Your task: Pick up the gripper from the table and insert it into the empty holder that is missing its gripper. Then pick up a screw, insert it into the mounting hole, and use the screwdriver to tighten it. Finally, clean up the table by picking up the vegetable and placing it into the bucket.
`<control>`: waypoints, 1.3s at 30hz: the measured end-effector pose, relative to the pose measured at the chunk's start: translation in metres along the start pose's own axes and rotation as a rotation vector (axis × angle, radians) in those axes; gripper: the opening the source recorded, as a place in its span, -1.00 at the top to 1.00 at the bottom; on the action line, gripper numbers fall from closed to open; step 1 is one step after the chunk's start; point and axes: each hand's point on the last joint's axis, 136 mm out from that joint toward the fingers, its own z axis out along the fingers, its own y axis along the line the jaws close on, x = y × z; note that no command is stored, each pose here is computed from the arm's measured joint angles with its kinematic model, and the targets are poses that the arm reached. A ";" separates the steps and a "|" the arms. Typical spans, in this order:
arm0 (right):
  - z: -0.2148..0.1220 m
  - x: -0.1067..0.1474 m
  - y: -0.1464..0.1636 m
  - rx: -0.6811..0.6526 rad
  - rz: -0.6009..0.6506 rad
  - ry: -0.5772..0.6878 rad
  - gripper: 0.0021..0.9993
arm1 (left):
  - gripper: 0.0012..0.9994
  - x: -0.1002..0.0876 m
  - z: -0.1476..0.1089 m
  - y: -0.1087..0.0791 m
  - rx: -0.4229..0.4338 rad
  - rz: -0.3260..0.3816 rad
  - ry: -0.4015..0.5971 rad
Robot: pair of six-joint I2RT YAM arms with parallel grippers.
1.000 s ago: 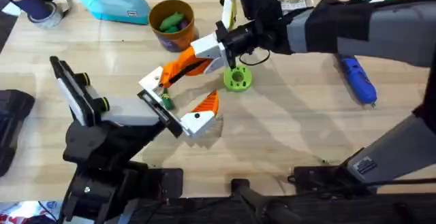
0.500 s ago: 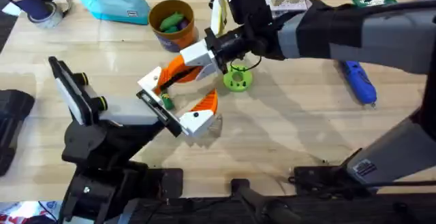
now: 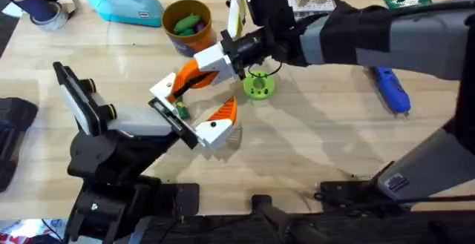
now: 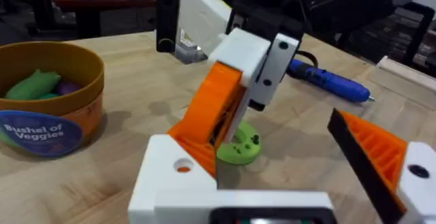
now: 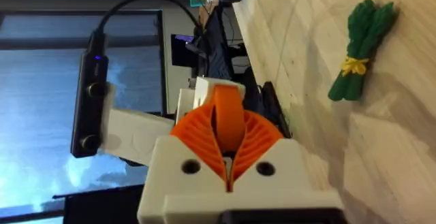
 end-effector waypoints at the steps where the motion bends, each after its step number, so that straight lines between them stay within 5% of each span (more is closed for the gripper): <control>1: 0.000 -0.001 0.000 0.002 -0.003 -0.003 0.99 | -0.98 0.000 0.000 0.000 -0.001 -0.001 0.000; 9: 0.002 -0.001 0.000 0.007 -0.007 -0.008 0.99 | -0.98 0.000 0.000 0.001 -0.007 -0.006 -0.001; 16: 0.002 -0.001 0.000 0.006 -0.007 -0.005 0.79 | -0.98 0.000 0.000 0.002 -0.012 -0.005 -0.002; 24: 0.004 0.001 0.000 0.006 -0.005 0.003 0.49 | -0.98 0.000 0.000 0.000 -0.003 0.005 -0.001; 39: 0.008 0.007 -0.009 0.004 0.033 0.031 -0.37 | -0.98 0.000 0.000 -0.002 0.013 0.037 0.000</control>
